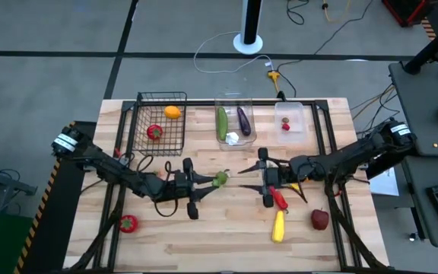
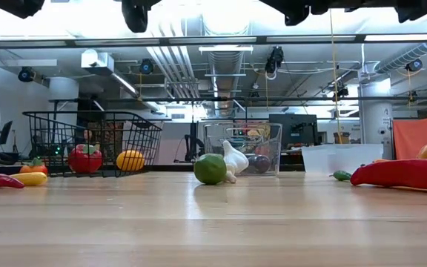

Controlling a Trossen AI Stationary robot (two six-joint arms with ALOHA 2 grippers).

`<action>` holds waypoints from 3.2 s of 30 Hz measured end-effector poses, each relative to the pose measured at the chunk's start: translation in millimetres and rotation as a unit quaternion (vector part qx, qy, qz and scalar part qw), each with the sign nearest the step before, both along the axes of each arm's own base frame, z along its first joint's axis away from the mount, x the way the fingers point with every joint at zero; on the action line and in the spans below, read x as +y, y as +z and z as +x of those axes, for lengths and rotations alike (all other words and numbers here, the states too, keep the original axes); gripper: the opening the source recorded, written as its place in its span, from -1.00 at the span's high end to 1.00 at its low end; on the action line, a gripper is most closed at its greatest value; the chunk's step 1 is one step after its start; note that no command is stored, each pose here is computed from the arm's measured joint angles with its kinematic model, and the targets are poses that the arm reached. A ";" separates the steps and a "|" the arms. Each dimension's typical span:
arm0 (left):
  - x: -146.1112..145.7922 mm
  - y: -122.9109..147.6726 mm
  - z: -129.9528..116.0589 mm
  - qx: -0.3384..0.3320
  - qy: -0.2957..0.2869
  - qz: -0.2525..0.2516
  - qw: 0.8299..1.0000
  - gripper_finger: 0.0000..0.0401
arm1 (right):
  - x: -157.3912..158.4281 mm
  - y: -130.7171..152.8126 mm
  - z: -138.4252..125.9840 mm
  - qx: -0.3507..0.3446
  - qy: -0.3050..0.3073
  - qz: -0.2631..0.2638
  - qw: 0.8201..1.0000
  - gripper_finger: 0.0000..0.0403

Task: Sort produce into baskets
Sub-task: Put the green chili pepper into the right transparent bin

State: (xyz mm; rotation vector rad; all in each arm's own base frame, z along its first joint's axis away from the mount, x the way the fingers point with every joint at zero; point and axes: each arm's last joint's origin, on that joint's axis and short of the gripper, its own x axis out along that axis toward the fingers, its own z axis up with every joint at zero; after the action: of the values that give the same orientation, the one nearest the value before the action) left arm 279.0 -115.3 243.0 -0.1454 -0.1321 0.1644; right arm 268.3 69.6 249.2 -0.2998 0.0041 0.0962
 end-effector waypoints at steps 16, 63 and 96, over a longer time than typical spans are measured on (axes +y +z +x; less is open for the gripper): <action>9.7 9.0 6.8 -0.040 0.004 -0.128 0.991 0.59 | 26.6 -13.6 22.7 -0.113 -0.112 -0.174 0.972 -0.07; 15.7 10.0 10.1 -0.033 0.004 -0.084 0.996 0.59 | 28.1 -7.5 62.5 -0.090 -0.154 -0.147 0.973 -0.10; 16.0 6.1 10.2 -0.015 0.012 -0.068 0.997 0.50 | 28.1 -7.2 62.4 -0.093 -0.151 -0.103 0.979 -0.08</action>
State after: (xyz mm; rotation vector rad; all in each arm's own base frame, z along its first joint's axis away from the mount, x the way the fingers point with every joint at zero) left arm 289.2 -99.4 249.1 -0.2827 -0.1530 0.1960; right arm 330.7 97.7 242.0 -0.5112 -0.1274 -0.2364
